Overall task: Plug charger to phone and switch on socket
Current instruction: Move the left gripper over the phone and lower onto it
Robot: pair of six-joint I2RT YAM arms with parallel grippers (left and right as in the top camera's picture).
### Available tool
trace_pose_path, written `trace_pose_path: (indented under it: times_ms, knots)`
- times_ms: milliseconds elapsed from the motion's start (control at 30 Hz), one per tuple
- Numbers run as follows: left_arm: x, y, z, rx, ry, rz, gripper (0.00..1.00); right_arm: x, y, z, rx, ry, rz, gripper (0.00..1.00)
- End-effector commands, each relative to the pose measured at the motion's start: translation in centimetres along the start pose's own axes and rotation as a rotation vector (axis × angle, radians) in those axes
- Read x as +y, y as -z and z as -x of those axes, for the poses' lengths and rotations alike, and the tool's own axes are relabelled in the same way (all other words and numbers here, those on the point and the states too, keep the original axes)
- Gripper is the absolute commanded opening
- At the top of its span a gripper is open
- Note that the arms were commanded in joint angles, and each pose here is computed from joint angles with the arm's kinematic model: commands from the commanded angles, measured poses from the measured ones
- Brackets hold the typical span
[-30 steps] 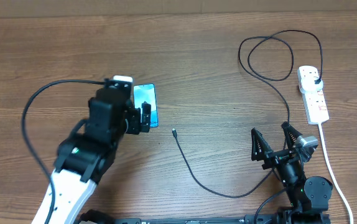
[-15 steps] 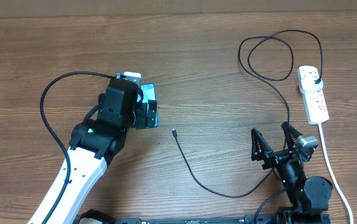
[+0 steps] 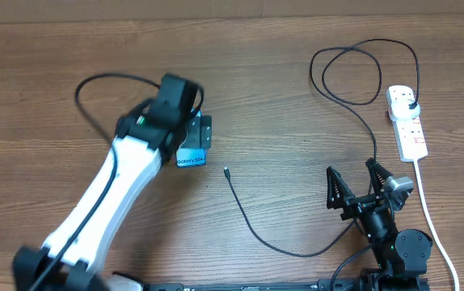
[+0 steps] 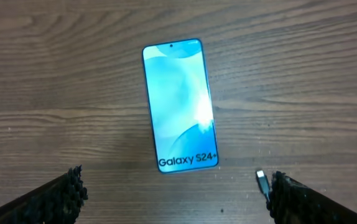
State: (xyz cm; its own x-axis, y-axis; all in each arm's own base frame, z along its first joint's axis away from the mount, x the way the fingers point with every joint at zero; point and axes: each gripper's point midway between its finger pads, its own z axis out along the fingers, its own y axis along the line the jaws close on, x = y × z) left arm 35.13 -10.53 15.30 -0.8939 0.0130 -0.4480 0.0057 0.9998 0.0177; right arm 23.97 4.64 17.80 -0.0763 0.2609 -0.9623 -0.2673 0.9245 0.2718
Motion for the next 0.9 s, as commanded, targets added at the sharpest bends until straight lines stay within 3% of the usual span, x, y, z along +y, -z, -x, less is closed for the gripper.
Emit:
trace_pose_path:
  times_ms: [0,433,600,867]
  knots:
    - [-0.4,-1.6,1.4,0.027,0.073,0.043,1.00,-0.2,0.0,-0.2,-0.004,0.005,-0.006,1.00]
    - [-1.3,-9.9,-0.8,0.202,0.137,0.093,1.00,-0.2,0.0,-0.2,-0.004,0.005,-0.006,1.00]
    - [-0.9,-12.0,-1.6,0.271,0.193,0.036,1.00,-0.2,0.0,-0.2,-0.004,0.005,-0.006,1.00]
    - [-0.5,-13.4,-1.2,0.266,0.152,0.003,1.00,-0.2,0.0,-0.2,-0.004,0.005,-0.006,1.00]
